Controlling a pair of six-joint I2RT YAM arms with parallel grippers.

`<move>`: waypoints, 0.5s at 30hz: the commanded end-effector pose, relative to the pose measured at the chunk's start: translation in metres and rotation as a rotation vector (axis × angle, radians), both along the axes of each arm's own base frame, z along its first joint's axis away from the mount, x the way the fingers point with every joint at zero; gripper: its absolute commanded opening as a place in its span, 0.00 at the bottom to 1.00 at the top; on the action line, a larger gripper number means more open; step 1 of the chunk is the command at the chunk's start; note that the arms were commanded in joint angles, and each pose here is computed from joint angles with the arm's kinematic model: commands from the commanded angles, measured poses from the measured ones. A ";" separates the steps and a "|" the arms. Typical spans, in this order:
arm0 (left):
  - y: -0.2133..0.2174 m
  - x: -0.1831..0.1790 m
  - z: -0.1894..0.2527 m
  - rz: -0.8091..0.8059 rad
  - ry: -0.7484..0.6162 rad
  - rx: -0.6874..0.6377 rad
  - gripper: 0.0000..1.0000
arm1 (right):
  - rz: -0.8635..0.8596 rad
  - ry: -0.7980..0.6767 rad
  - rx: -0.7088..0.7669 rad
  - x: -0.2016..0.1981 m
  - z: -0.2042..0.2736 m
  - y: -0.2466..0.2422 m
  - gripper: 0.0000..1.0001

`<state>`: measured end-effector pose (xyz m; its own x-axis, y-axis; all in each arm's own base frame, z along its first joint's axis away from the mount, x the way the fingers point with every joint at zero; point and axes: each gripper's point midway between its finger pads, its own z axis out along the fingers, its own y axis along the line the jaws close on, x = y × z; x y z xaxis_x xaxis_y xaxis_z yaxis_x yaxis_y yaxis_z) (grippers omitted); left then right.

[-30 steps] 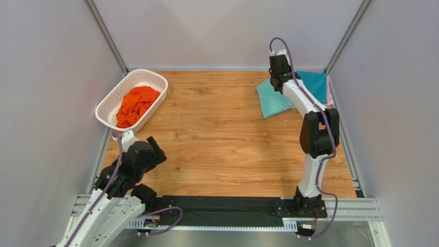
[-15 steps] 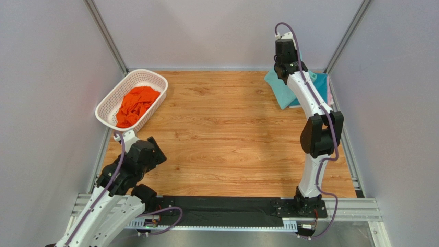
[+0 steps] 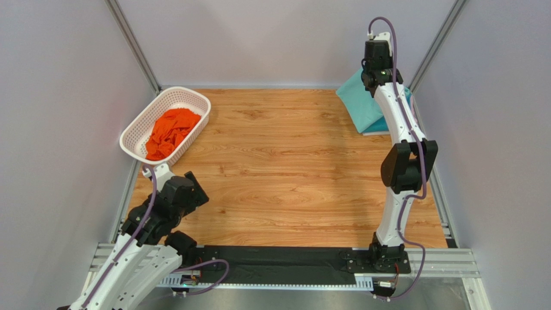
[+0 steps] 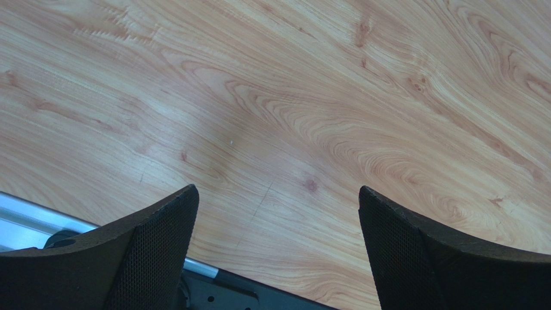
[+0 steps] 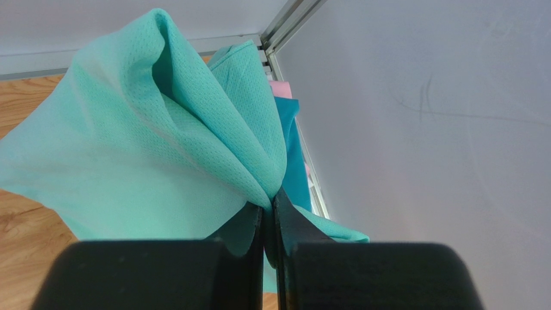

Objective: Fold and stack the t-shirts
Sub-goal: Neatly place the folded tshirt to the corner

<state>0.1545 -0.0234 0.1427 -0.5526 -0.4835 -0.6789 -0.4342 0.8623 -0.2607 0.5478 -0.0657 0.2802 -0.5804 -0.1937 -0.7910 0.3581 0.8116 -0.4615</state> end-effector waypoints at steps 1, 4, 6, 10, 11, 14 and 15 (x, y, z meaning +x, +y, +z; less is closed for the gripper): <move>0.003 0.001 0.004 0.025 -0.006 0.004 1.00 | -0.044 -0.037 0.094 0.011 -0.009 -0.017 0.00; 0.003 0.001 0.003 0.030 0.000 0.006 1.00 | -0.050 -0.026 0.179 0.017 -0.030 -0.020 0.00; 0.004 0.000 0.002 0.032 0.009 0.009 1.00 | -0.103 -0.015 0.218 0.014 -0.045 -0.047 0.00; 0.004 0.000 0.001 0.034 0.014 0.013 1.00 | -0.157 -0.039 0.355 0.019 -0.066 -0.068 0.00; 0.004 0.000 0.001 0.035 0.018 0.014 1.00 | -0.158 -0.036 0.382 0.019 -0.071 -0.070 0.00; 0.004 0.000 0.000 0.038 0.028 0.017 1.00 | -0.196 -0.035 0.417 0.017 -0.081 -0.087 0.00; 0.004 -0.001 -0.002 0.038 0.036 0.022 1.00 | -0.207 -0.036 0.435 0.016 -0.085 -0.095 0.00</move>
<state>0.1522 -0.0215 0.1366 -0.5711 -0.4826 -0.6641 -0.4589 0.8584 -0.2292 0.5549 -0.1531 0.1815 -0.6216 0.1880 -0.7604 0.4991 0.8433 -0.1995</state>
